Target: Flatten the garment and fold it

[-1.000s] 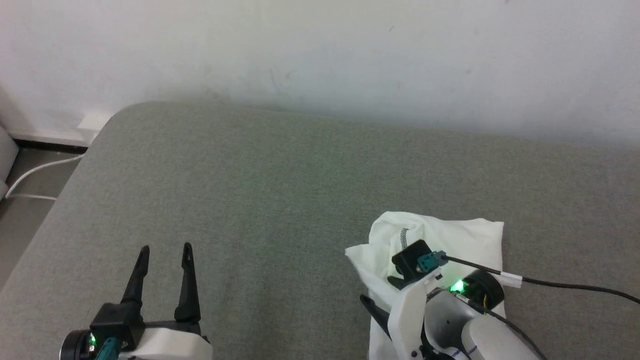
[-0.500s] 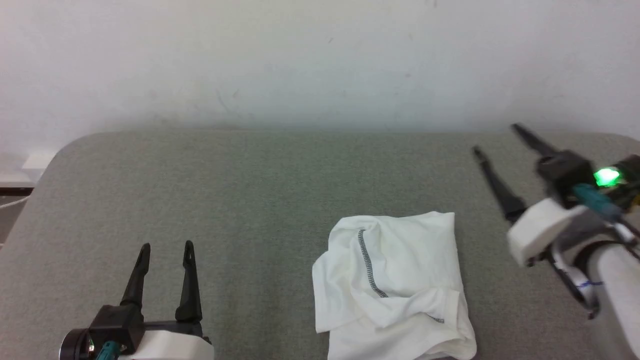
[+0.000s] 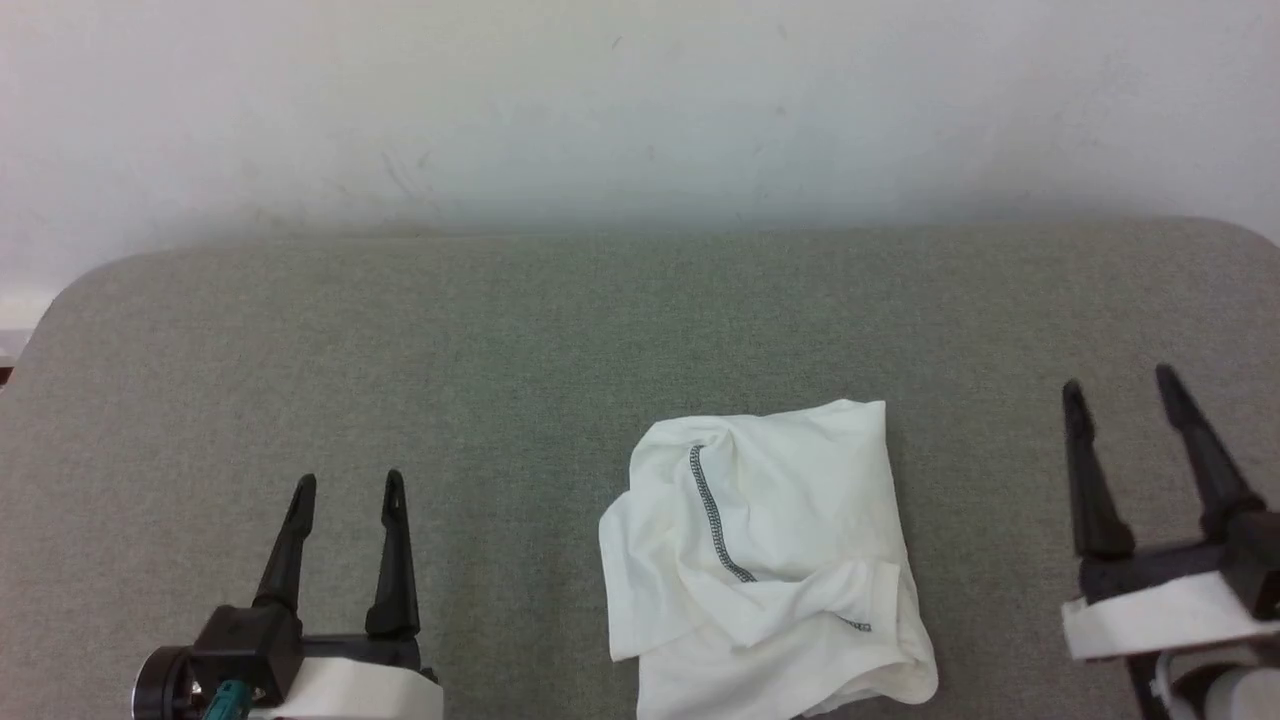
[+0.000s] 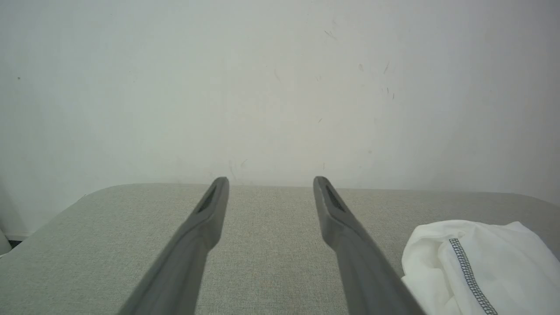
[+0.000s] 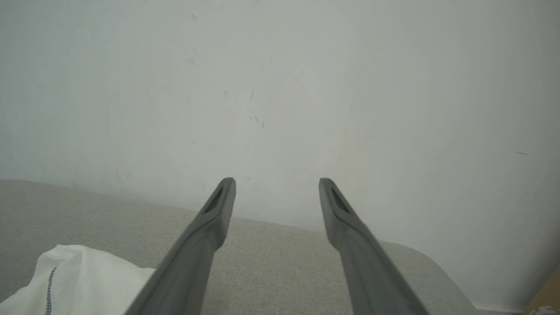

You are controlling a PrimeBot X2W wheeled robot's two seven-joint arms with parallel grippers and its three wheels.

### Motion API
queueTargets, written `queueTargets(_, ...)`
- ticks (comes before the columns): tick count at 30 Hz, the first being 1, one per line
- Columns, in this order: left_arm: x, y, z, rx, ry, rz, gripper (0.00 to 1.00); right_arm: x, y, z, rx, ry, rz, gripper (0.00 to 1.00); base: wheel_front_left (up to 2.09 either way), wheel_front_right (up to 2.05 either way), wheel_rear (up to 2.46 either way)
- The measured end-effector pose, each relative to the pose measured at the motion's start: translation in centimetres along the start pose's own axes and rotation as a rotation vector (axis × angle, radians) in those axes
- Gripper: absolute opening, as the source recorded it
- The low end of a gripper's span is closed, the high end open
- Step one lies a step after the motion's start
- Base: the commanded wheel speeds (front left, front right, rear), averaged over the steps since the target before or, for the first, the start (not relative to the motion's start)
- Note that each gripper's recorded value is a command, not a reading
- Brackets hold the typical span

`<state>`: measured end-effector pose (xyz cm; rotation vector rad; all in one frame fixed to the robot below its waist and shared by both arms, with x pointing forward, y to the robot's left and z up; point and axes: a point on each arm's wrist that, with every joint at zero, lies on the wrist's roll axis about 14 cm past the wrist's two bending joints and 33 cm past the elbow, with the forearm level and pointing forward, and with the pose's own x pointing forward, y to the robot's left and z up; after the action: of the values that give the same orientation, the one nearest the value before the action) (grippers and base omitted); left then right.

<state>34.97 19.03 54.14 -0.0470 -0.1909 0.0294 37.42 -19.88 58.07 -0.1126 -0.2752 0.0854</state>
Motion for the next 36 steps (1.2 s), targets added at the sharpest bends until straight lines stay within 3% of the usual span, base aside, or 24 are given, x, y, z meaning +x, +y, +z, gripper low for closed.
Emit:
queueTargets(12, -0.4, -0.5, -1.3, -0.004, 0.041, -0.010, 1.00, -1.6, 1.8, -2.5, 0.052, 0.077, -0.004, 1.00, 0.00, 0.00, 0.00)
queueTargets(16, -0.3, -0.4, -1.7, 0.003, 0.054, -0.011, 1.00, -1.3, 2.5, -4.0, 0.062, 0.165, 0.039, 1.00, 0.00, 0.00, 0.00)
queueTargets(20, 0.3, -0.1, -2.1, 0.005, 0.062, -0.005, 1.00, -1.0, 4.2, -6.9, 0.084, 0.360, 0.150, 1.00, 0.00, 0.00, 0.00)
queueTargets(26, 0.9, 0.4, -3.4, 0.010, 0.099, 0.012, 1.00, -0.6, 7.5, -10.7, 0.213, 0.683, 0.331, 1.00, 0.00, 0.00, 0.00)
queueTargets(36, 0.6, 2.1, -4.4, 0.021, 0.136, 0.066, 1.00, -2.5, 10.4, -18.0, 0.261, 1.156, 0.451, 1.00, 0.00, 0.00, 0.00)
